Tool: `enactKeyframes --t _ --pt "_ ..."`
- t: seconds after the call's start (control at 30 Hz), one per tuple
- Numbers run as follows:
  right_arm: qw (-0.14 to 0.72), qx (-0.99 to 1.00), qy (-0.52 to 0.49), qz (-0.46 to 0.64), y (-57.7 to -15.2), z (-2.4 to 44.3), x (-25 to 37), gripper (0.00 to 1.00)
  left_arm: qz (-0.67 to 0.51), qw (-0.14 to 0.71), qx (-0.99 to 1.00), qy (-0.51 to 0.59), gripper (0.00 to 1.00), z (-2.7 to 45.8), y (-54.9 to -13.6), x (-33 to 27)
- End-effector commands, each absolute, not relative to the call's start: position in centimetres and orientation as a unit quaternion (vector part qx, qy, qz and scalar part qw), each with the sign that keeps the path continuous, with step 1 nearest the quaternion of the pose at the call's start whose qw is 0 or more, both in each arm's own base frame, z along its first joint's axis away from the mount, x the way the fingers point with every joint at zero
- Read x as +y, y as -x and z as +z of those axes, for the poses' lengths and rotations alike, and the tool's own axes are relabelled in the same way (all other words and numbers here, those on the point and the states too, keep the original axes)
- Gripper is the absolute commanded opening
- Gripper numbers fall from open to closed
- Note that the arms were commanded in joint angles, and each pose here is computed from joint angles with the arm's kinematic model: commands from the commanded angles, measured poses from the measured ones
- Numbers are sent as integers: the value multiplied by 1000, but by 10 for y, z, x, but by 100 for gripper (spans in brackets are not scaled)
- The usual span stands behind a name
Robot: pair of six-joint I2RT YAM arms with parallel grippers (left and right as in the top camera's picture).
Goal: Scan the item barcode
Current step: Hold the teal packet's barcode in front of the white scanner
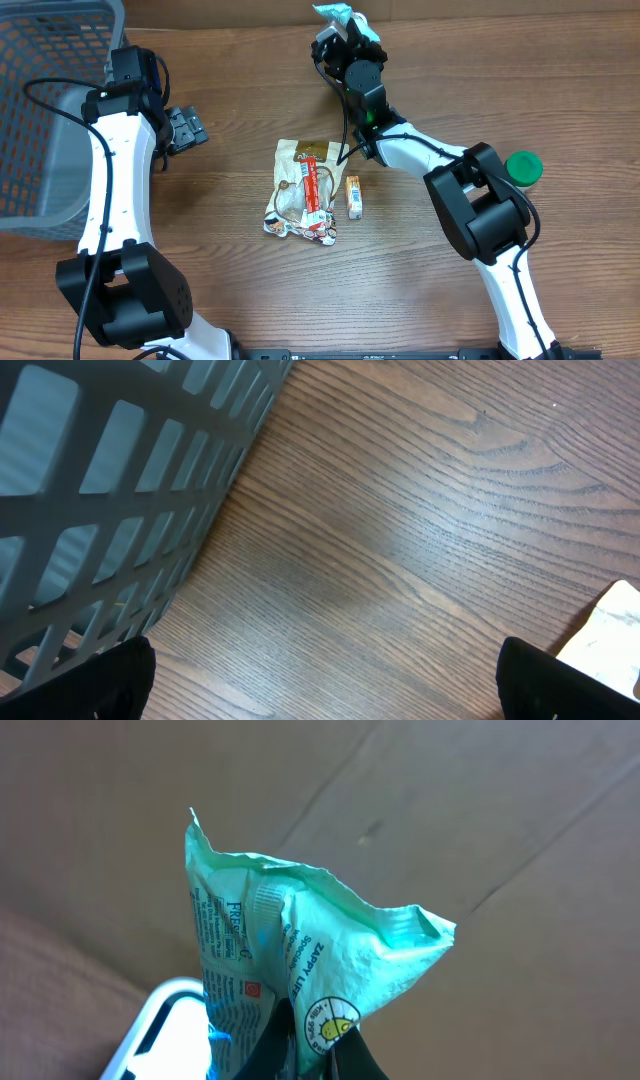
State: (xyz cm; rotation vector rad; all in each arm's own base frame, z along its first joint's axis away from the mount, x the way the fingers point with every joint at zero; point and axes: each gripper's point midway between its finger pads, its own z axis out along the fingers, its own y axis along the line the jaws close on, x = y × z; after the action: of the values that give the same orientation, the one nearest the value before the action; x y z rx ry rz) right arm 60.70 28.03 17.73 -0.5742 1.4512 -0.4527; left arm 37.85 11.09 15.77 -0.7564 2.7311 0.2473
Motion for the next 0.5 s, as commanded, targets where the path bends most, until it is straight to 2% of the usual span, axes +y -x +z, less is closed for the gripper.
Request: enactKeyframes --t 0.0,0.1,0.23,0.47 --pt "669 636 300 -241 -612 155 286 4 82 168 950 252 100 172 -381 108" --pt "668 630 300 -258 -612 153 283 4 82 168 950 252 100 172 -381 108" --pt "702 599 273 -273 -610 180 279 4 82 168 950 252 100 172 -381 108" --pt "704 590 251 -305 -602 209 276 3 82 168 950 252 100 172 -381 108"
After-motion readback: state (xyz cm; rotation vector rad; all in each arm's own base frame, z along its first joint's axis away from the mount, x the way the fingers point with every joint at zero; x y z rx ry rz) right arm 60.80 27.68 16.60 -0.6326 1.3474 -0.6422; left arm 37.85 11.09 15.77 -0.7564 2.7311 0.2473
